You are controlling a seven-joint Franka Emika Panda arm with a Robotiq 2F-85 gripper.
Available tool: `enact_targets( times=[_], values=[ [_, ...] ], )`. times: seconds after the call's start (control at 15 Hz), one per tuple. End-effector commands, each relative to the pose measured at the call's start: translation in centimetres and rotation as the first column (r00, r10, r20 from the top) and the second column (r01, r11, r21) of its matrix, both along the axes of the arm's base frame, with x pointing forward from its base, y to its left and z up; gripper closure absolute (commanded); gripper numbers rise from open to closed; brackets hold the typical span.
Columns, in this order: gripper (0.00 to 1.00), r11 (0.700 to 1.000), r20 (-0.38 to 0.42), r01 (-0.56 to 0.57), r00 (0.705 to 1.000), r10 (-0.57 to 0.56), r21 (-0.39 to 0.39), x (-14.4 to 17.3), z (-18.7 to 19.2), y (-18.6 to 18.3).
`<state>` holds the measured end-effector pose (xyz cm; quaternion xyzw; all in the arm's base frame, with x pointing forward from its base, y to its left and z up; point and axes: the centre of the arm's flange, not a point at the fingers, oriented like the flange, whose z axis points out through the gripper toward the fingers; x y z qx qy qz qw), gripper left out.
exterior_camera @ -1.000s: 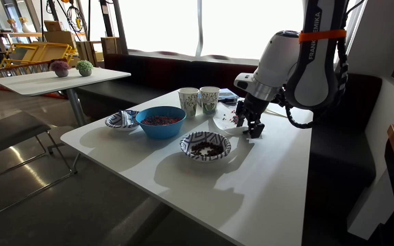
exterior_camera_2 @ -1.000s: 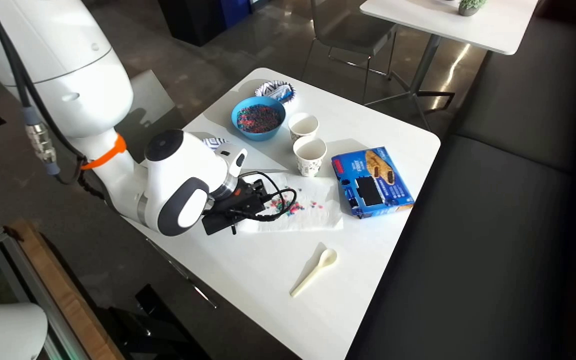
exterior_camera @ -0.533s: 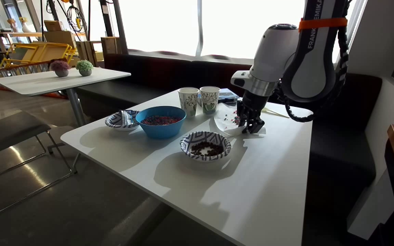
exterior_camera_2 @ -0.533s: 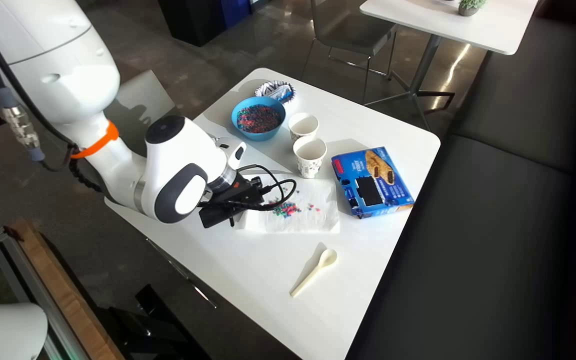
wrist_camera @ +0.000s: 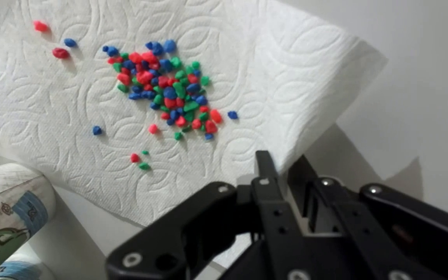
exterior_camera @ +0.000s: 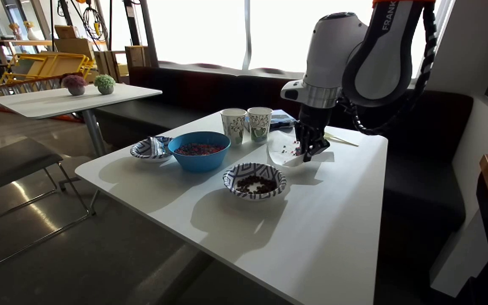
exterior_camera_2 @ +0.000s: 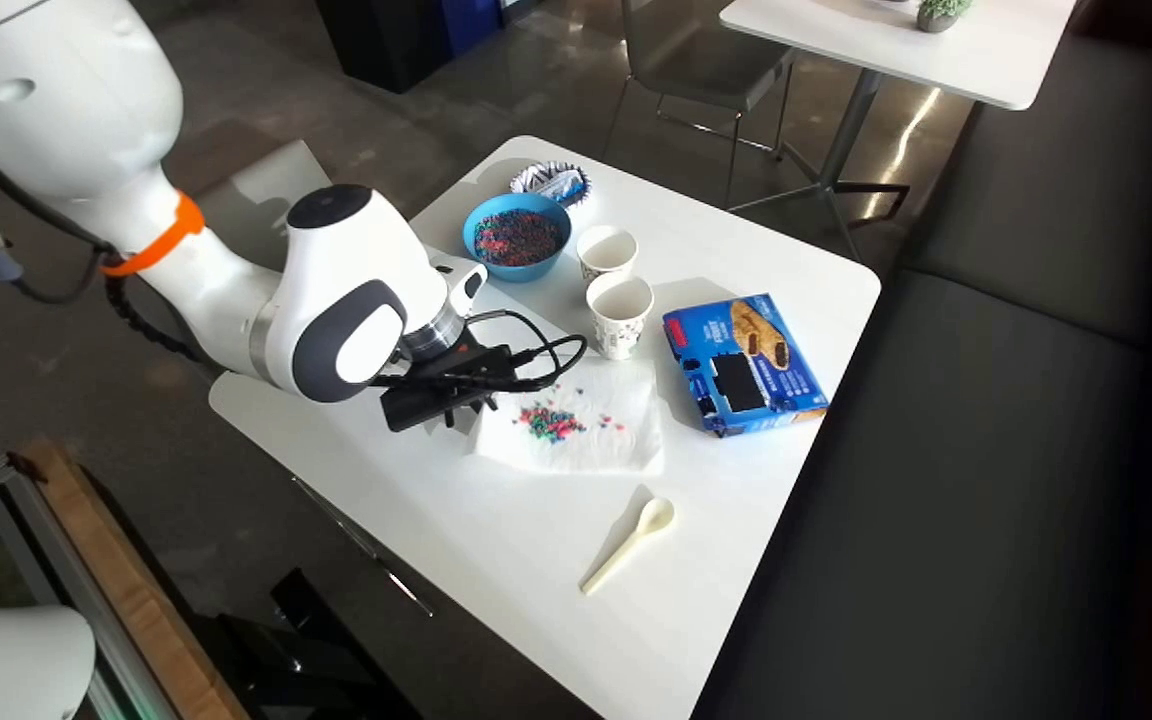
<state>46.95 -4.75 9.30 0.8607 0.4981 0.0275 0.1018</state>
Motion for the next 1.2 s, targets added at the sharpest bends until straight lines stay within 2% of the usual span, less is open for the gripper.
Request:
enact_targets(
  times=[0.0, 0.2, 0.53, 1.13],
  values=[
    [0.84, 1.000, -0.038, 0.009, 0.999, -0.008, 0.024, -1.2, 1.8, 0.2],
    [0.90, 0.999, -0.038, 0.025, 0.999, -0.023, 0.048, -1.6, 2.4, -0.2],
    [0.88, 0.995, -0.035, 0.041, 0.999, -0.038, 0.094, -2.4, 3.9, -0.7],
    [0.88, 0.966, -0.077, 0.032, 0.997, -0.012, 0.255, -3.5, 5.3, 0.3]
  ],
)
